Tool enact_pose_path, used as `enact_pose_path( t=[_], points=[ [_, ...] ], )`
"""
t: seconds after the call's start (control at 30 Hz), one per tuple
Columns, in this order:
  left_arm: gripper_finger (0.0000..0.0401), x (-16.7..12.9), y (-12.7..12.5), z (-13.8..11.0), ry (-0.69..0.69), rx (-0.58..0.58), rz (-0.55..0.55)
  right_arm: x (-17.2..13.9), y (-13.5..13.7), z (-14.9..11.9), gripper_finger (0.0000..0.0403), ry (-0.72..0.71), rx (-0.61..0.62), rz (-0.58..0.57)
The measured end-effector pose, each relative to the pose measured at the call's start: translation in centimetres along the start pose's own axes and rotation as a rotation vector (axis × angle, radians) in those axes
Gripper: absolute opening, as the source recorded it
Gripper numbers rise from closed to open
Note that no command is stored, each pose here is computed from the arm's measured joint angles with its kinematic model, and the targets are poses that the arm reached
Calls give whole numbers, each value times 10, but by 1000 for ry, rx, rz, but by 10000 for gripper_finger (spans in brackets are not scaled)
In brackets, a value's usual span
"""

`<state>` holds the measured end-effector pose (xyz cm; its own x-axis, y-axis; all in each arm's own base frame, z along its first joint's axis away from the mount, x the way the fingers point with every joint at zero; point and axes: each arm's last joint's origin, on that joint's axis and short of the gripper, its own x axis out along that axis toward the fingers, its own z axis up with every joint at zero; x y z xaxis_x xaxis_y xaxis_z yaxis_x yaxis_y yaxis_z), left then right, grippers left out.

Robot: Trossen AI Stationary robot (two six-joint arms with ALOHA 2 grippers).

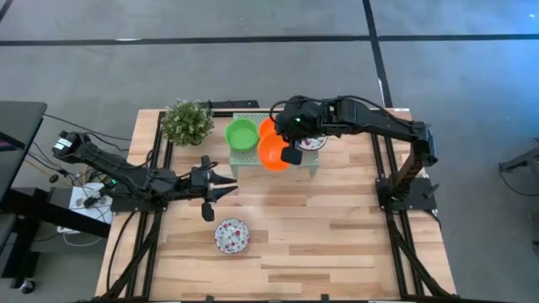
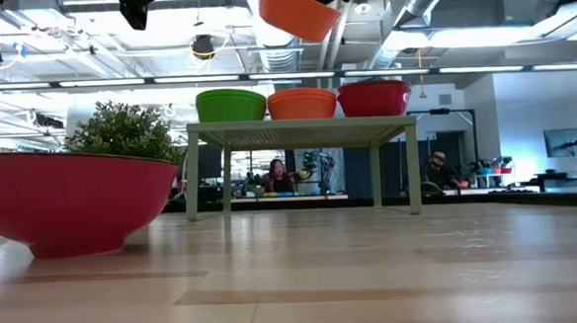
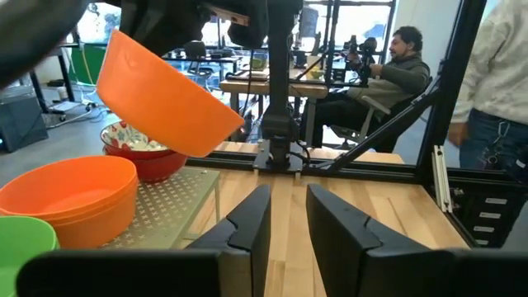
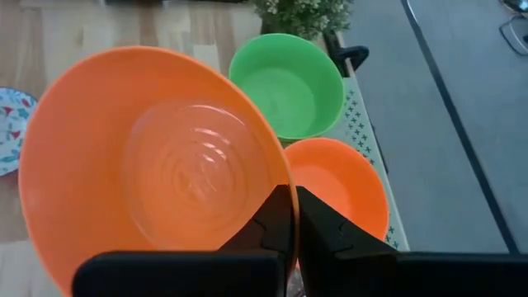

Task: Pick & Place Mini bowls
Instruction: Stack the orange bowl on the orange bowl on the shelf

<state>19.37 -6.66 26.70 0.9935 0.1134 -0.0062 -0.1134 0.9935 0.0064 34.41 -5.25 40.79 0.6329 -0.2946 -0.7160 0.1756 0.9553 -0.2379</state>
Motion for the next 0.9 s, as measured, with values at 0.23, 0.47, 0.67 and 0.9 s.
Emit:
enact_pose_path(
  t=[0.23, 0.47, 0.67, 0.9],
  points=[
    [81, 0, 0, 0, 0, 0, 0, 0, -1, 2, 3, -16, -8, -4],
    [81, 0, 0, 0, 0, 0, 0, -13, -22, 13, 1, -93, 17, -70],
    [81, 0, 0, 0, 0, 0, 0, -13, -59, 7, 1, -79, 91, -99],
    [81, 0, 0, 0, 0, 0, 1, 32, -99, -7, 0, -5, 171, -53]
  ],
)
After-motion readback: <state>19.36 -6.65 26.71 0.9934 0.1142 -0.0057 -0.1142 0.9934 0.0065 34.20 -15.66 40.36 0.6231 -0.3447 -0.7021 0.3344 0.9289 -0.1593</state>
